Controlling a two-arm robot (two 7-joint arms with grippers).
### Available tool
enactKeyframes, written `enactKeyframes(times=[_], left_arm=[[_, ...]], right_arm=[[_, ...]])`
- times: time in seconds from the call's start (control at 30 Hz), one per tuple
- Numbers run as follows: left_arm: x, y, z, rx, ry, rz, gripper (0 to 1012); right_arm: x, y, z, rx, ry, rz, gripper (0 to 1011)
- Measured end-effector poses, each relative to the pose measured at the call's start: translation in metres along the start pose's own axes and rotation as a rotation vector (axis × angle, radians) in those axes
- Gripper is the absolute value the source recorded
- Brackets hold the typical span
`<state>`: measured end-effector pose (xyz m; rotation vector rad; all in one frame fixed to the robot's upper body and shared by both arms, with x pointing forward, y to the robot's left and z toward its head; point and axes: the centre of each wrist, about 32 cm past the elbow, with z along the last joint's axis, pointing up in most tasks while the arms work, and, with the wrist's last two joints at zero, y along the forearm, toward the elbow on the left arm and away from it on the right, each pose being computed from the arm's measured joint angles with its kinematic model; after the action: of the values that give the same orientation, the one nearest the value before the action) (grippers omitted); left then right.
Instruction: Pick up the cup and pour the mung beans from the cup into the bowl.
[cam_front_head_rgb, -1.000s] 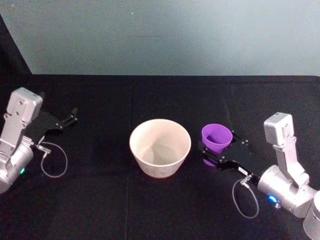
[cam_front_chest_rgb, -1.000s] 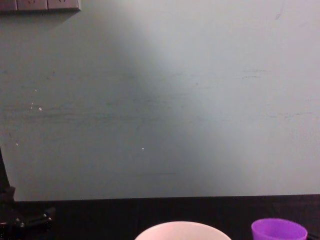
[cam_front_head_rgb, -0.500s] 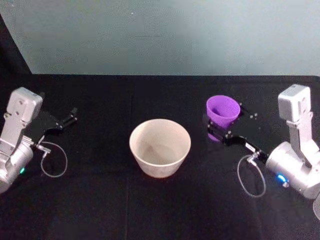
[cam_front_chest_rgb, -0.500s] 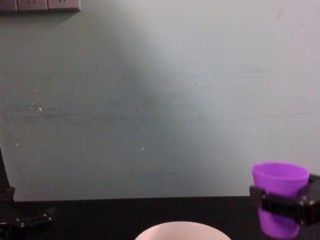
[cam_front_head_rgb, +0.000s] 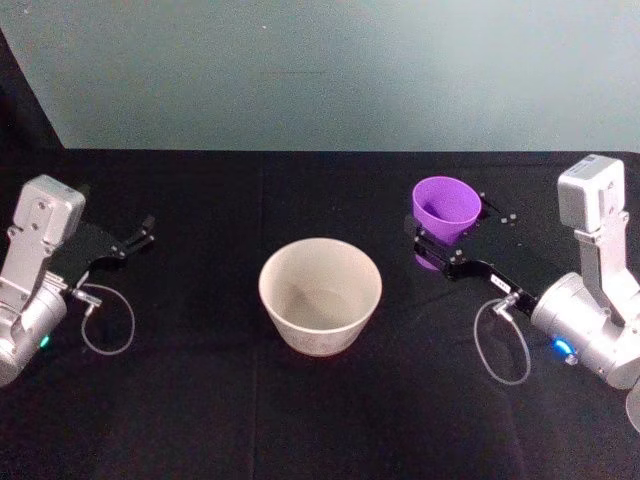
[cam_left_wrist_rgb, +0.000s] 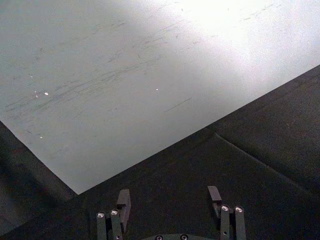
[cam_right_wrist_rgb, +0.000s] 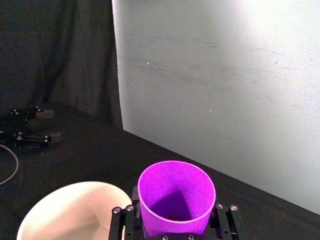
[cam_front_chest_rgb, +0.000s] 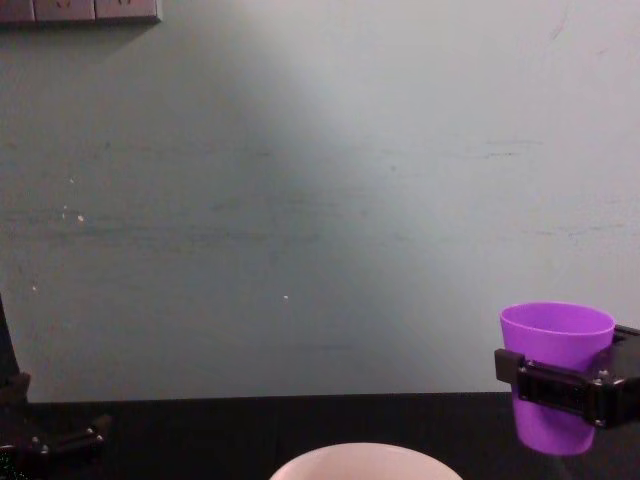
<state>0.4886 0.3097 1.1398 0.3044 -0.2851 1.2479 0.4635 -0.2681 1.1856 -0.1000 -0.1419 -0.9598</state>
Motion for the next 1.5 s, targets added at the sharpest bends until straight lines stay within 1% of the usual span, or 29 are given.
enactKeyframes(times=[1.5], left_arm=[[0.0000,0.0000,0.0000,0.000,0.000,0.000,1000]], right_arm=[[0.0002,-0.0005,-0.0004,0.000,0.003,0.002,736]])
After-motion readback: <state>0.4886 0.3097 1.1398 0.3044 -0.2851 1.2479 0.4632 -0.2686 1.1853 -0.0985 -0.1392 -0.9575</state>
